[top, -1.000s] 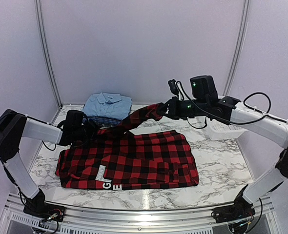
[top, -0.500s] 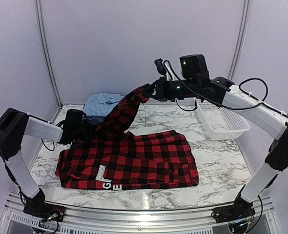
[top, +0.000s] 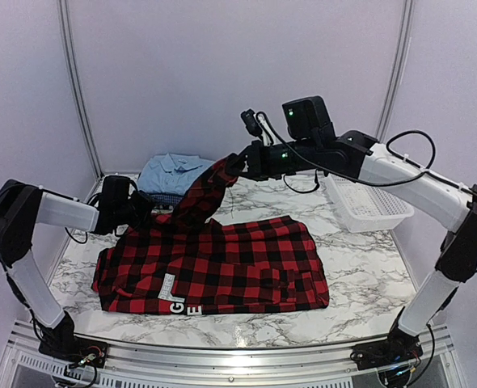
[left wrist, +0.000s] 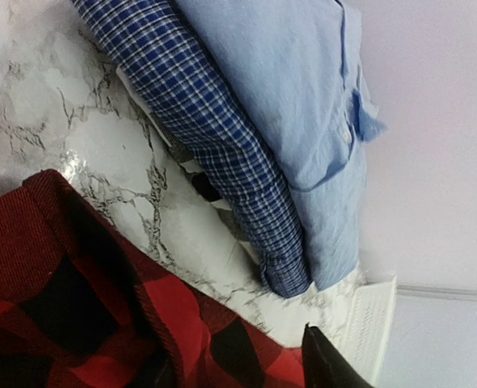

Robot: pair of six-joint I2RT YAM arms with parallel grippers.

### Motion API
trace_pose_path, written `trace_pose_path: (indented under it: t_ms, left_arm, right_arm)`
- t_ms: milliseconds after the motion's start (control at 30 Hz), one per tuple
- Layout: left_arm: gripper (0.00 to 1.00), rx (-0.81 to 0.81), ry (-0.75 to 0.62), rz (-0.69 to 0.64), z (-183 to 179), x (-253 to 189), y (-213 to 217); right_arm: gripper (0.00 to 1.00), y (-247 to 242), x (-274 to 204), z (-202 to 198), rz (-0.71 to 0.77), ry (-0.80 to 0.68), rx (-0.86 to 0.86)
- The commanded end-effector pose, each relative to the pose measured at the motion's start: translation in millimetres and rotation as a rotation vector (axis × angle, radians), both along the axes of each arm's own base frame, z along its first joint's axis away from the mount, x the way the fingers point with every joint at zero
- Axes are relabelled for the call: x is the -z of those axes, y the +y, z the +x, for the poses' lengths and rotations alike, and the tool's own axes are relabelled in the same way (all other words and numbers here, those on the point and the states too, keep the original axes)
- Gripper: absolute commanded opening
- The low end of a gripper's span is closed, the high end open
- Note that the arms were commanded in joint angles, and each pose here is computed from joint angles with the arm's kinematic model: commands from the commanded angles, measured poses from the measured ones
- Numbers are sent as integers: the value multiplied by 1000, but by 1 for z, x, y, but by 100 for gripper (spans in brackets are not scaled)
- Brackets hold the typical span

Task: Fold and stack the long sleeve shirts
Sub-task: Pass from the right arm to the left

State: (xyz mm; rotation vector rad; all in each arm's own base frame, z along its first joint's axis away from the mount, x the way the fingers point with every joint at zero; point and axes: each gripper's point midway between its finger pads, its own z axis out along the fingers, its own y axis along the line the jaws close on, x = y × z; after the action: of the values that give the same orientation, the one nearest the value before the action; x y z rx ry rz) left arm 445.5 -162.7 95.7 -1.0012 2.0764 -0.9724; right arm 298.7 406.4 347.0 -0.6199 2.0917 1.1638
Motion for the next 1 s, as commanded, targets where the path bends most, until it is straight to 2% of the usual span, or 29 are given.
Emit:
trace_pose_path:
  t_ms: [0,67,233,367,500,633,800,967]
  left_arm:
    - [65,162,-97,50,-31,-27,-9]
    - [71,262,-124,65,-51,-32,-16]
    - [77,506,-228,106,-109,-47,-33]
    - [80,679,-401,115,-144,-88,-56]
    - [81,831,-561,103,-161,-136,-90]
    - [81,958,-655,87,-174,-161,-119]
    - [79,1047,-706,63,-189,-173,-132]
    - [73,1076,-679,53,-195,-165,-136]
  right_arm:
    - [0,6,10,-20,6,20,-41]
    - [0,10,20,-23,4,37,-54]
    - [0,19,34,-26,13,41,-88]
    - [0,27,38,-26,21,23,-122]
    - [0,41,47,-37,49,31,-196]
    - [0,51,54,-44,74,32,-241]
    - [0,56,61,-40,83,39,-229]
    - [0,61,62,-36,111,53,-226]
